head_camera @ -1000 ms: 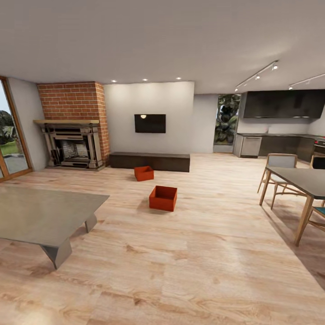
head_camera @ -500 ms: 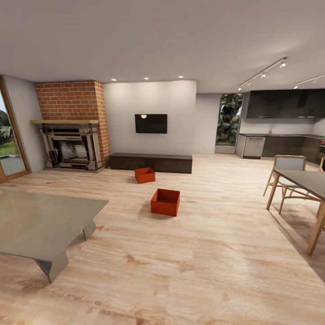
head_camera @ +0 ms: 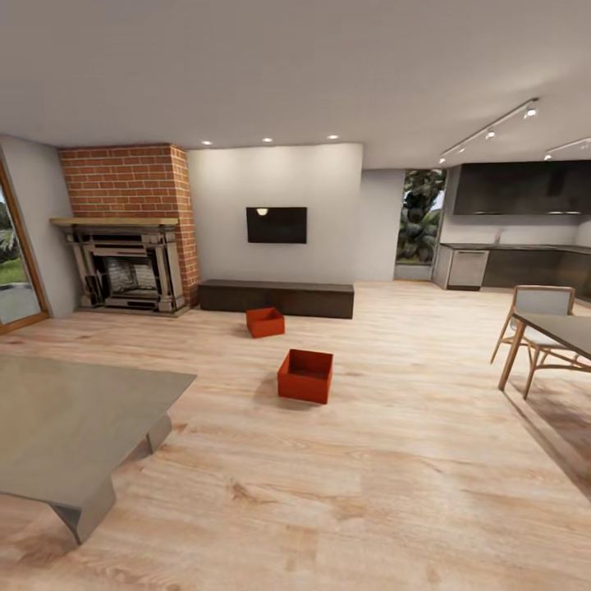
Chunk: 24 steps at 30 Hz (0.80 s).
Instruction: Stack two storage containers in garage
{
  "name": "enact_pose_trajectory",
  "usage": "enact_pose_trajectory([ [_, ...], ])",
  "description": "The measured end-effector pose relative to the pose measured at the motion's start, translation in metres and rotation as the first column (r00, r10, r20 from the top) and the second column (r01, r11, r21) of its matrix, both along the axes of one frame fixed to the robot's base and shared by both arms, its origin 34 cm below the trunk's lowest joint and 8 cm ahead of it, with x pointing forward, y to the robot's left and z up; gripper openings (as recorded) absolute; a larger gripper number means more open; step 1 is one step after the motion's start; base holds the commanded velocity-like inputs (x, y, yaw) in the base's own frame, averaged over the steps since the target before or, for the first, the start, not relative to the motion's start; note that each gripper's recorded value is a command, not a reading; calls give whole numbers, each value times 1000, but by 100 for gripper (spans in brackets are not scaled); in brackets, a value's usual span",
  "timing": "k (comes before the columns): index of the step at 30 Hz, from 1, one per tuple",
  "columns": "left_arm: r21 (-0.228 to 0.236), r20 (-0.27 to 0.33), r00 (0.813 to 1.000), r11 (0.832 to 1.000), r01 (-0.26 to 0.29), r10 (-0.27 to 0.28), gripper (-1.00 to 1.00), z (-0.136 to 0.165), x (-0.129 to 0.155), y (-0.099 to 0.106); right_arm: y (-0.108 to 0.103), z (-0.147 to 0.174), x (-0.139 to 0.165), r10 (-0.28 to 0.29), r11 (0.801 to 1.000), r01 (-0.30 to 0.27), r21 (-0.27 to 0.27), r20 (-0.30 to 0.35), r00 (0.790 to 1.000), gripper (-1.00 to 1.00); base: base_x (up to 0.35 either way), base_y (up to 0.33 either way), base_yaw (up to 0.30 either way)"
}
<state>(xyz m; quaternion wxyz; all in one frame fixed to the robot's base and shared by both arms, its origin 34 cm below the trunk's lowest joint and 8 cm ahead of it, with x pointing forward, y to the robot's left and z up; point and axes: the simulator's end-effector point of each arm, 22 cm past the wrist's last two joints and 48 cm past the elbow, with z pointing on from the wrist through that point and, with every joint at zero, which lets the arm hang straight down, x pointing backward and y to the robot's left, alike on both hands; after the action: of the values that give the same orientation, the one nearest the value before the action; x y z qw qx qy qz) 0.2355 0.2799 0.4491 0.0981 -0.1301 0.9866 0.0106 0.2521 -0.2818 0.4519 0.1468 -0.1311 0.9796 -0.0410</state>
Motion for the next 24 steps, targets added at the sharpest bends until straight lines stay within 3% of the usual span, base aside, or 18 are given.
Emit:
enact_pose_trajectory([
  [21,0,0,1000,1000,0,0,100,0,0,0,-1,0,0,1,1000,-1,0,1,1000,100,324,102,0],
  [24,0,0,1000,1000,0,0,100,0,0,0,-1,0,0,7,1000,-7,-1,1,1000,100,324,99,-173],
])
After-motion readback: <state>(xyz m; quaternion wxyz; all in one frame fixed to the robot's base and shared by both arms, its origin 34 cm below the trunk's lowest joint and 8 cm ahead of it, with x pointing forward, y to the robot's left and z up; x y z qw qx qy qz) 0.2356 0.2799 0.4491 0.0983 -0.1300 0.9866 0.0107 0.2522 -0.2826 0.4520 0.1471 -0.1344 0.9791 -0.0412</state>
